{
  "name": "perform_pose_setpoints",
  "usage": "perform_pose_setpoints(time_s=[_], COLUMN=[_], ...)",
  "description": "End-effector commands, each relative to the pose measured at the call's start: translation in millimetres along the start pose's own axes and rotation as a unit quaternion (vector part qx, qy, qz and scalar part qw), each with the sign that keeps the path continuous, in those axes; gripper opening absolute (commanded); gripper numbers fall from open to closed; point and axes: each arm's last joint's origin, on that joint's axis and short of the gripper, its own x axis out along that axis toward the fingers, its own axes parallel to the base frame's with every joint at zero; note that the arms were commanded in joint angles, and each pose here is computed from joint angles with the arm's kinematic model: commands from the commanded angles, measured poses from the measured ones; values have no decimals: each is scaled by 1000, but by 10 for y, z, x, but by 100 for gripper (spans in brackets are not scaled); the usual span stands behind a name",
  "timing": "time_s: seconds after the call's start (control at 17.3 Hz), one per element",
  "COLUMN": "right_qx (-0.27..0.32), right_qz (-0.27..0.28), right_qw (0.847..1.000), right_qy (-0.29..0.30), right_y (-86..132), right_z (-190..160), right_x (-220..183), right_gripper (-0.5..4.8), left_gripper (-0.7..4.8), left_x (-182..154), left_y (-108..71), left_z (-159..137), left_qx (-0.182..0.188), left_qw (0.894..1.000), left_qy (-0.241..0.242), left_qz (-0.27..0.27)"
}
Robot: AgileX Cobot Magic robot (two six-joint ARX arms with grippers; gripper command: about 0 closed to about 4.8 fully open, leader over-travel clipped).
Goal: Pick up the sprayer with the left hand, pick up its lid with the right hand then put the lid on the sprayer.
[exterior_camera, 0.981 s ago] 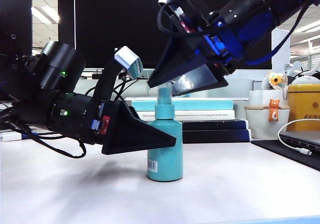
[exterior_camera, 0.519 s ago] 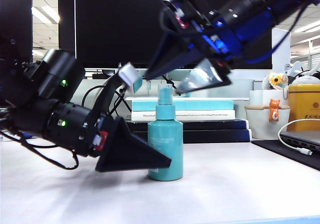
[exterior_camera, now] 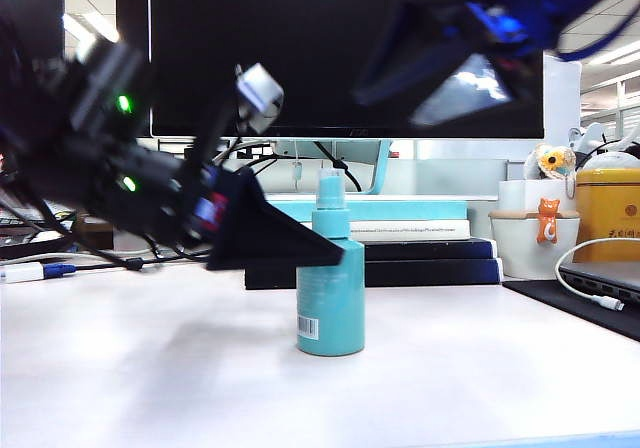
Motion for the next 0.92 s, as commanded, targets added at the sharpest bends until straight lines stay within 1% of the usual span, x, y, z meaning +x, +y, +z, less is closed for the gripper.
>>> perform_pose_setpoints(time_s=[0.06,0.12,0.17,0.23,0.29,0.4,0.46,0.58,0.63,0.75,0.81,0.87,0.92], right_qx=[2,2,-1,-4,-7,-14,-18,-22,-21,-17,-14,-13,-14], right_qz=[-26,-34,-55,-77,-108,-160,-184,-243,-272,-317,-333,-343,-352], right_qw=[1000,999,998,996,993,984,977,956,943,922,912,903,893], right_qy=[-13,-20,-30,-39,-48,-77,-102,-164,-193,-224,-239,-257,-282], right_y=[-67,-74,-77,-64,-50,-10,16,83,126,207,252,295,352], right_z=[33,47,70,90,104,116,109,55,1,-146,-248,-347,-466], right_x=[-174,-213,-283,-345,-417,-571,-652,-848,-959,-1141,-1223,-1294,-1384], right_gripper=[479,479,479,479,479,479,479,479,479,479,479,479,453], left_gripper=[479,479,479,479,479,479,479,479,479,479,479,479,479], left_x=[-162,-201,-274,-344,-421,-556,-620,-766,-830,-992,-1112,-1241,-1362], left_y=[-136,-159,-186,-204,-224,-254,-273,-337,-376,-465,-516,-580,-637], left_z=[36,48,90,151,233,407,492,684,765,931,1000,1053,1082], left_qx=[-3,-4,-7,-3,0,17,20,20,15,3,-1,-1,2], left_qw=[994,990,980,969,958,940,933,919,916,909,906,899,892], left_qy=[110,136,177,206,223,228,223,194,176,129,100,75,55], left_qz=[30,49,91,136,178,252,284,342,360,396,411,431,449])
